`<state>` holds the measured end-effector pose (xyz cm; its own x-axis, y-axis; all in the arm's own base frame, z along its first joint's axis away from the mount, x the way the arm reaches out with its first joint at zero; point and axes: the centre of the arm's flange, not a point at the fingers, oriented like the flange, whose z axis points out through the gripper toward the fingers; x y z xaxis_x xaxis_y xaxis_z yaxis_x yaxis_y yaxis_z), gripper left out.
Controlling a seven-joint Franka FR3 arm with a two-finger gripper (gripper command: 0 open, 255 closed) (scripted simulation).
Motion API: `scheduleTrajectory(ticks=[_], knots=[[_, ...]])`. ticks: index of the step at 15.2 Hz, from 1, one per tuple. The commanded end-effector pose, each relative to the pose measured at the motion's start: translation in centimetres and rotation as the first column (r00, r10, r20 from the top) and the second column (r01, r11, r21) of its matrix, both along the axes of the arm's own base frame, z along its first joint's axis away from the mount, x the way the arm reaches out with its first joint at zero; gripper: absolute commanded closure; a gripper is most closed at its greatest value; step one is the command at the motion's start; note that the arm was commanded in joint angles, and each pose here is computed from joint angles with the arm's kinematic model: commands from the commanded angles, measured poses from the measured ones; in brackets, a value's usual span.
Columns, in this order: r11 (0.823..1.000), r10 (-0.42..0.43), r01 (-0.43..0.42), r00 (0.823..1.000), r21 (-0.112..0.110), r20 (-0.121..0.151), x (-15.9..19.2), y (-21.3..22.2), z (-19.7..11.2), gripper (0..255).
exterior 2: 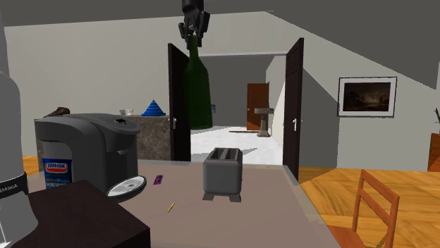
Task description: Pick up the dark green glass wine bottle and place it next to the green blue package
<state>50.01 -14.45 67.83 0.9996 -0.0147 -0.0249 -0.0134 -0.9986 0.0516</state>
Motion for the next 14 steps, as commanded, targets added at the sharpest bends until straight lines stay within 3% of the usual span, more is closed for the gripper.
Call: scheduleTrajectory(ticks=[1,14], knots=[[1.0,-0.001,0.001,1.0,-0.001,0.001,-1.7,1.9,0.3,255],[1.0,-0.001,0.001,1.0,-0.001,0.001,-12.5,15.2,0.3,255]])
